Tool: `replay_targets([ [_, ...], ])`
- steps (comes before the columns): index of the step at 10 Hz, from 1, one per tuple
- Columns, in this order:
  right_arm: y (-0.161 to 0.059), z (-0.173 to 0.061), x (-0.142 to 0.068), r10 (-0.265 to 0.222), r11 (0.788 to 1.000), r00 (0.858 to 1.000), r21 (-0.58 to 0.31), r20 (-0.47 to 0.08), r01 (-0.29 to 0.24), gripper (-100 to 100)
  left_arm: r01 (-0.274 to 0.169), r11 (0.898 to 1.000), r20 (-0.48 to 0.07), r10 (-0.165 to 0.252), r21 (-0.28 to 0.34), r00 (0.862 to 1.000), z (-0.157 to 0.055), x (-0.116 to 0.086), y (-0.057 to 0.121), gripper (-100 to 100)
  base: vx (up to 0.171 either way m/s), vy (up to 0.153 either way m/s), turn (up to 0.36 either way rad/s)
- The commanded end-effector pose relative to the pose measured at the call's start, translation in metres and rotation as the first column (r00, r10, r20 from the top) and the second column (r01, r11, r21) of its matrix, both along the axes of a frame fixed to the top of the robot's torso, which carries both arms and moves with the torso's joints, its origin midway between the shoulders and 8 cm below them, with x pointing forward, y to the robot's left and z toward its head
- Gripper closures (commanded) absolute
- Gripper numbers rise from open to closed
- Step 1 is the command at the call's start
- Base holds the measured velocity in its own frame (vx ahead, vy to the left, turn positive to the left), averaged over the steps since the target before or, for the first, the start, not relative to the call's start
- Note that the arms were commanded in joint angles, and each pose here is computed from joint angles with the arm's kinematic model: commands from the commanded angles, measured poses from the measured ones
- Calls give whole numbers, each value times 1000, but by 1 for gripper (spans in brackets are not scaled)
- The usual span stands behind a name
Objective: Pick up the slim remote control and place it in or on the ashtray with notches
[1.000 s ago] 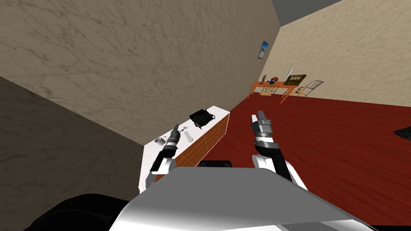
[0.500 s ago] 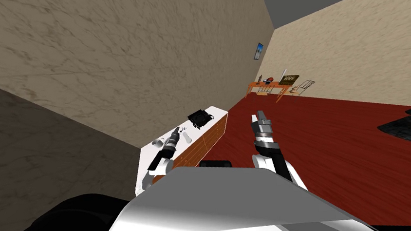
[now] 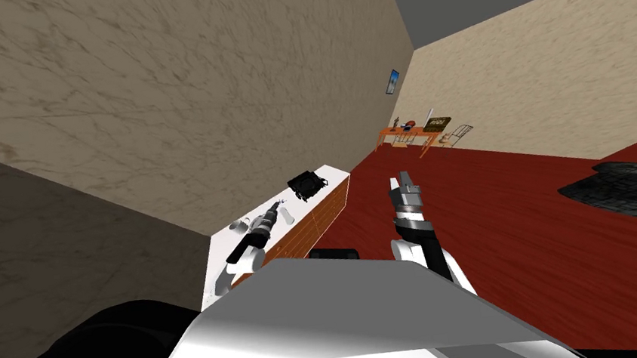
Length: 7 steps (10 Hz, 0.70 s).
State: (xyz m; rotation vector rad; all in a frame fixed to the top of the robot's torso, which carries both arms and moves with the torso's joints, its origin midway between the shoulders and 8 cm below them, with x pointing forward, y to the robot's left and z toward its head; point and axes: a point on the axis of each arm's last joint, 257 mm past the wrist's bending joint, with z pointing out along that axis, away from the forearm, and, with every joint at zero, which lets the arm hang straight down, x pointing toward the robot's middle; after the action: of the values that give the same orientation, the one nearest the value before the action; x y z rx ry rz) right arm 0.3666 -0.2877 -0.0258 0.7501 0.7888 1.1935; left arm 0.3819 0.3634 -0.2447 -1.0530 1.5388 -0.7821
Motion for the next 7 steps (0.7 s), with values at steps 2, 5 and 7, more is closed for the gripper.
replay_targets([
  [2,0,0,0,0,1000,1000,0,0,0,0,3,999,-102,1,36,995,-28,-9,13,-100,26,-10,-76],
  [5,0,0,0,0,1000,1000,0,0,0,0,7,998,-184,3,55,983,-50,-18,23,-100,31,-10,-73],
  [7,0,0,0,0,1000,1000,0,0,0,0,14,996,-302,14,90,953,-81,-37,45,-100,53,-18,-150],
])
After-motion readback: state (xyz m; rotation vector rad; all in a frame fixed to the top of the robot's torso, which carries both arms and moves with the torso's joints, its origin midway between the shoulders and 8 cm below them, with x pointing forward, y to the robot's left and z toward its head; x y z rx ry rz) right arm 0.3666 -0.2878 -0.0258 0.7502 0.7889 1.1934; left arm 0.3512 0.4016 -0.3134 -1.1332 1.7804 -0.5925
